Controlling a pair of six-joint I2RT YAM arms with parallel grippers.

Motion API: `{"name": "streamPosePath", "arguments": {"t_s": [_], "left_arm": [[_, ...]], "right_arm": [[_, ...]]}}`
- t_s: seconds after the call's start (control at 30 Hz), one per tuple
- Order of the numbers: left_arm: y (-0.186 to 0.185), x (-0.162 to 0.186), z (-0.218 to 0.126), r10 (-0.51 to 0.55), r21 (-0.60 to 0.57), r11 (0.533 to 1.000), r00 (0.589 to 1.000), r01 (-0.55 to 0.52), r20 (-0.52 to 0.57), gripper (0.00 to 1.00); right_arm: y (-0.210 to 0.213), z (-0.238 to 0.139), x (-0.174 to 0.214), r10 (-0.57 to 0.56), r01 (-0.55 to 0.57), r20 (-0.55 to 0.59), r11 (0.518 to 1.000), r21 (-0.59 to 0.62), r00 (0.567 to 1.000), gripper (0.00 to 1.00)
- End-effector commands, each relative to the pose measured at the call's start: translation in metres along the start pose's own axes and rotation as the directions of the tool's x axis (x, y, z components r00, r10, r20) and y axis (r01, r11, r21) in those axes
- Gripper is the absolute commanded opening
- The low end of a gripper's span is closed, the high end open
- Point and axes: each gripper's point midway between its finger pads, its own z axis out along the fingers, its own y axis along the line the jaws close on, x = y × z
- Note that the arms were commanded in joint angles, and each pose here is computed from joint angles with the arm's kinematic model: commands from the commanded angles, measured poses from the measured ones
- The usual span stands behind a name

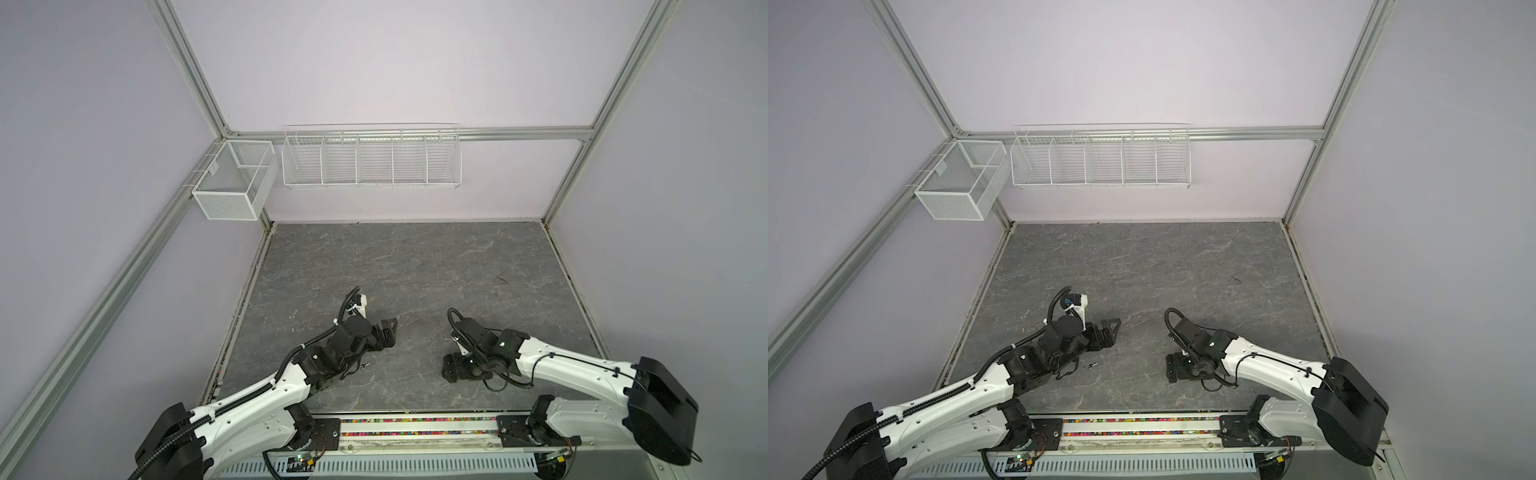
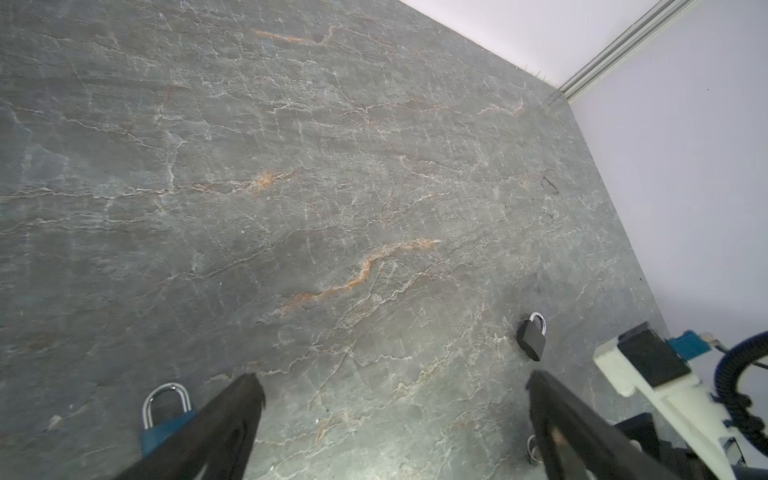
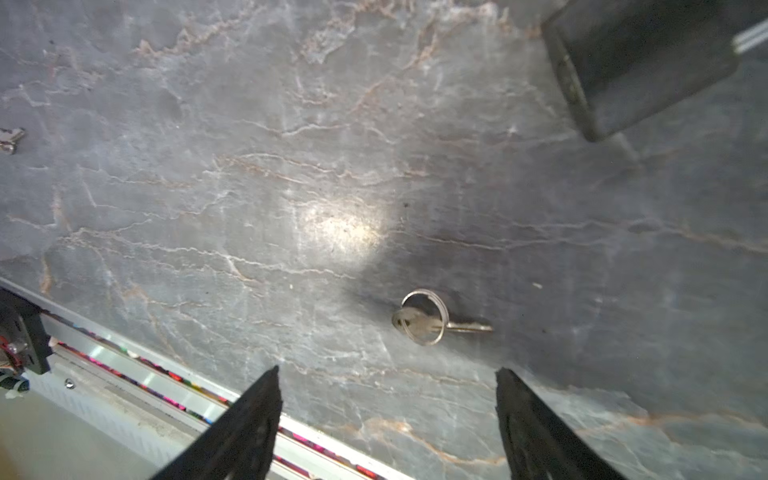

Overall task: Unlock with the key
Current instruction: 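Move the right gripper toward the silver key while the left gripper approaches the black padlock, then lower the right gripper onto the silver key ring and close on it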

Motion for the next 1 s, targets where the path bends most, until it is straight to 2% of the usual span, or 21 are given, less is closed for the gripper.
{"name": "streamPosePath", "arguments": {"t_s": [0.0,0.13,0.4,0.97], "left_arm": [[-0.002,-0.005,-0.002,0.017,-0.005,1.0,1.0,-0.017,0.013,0.99],[0.003,-0.007,-0.005,0.021,-0.02,1.0,0.999,-0.02,0.033,0.99],[0.006,-0.011,-0.01,0.018,-0.024,1.0,0.998,-0.017,0.058,0.99],[0.009,-0.013,-0.015,0.008,-0.026,1.0,0.997,-0.006,0.078,0.99]], "right_arm": [[0.005,0.004,-0.005,0.004,-0.004,0.012,1.0,0.003,1.0,0.74],[0.002,0.007,-0.007,0.003,-0.003,0.012,1.0,0.03,1.0,0.64],[0.002,0.008,-0.012,-0.006,0.005,0.022,0.999,0.047,1.0,0.56],[0.025,0.008,-0.022,-0.071,0.07,0.026,0.997,0.024,0.997,0.54]]}}
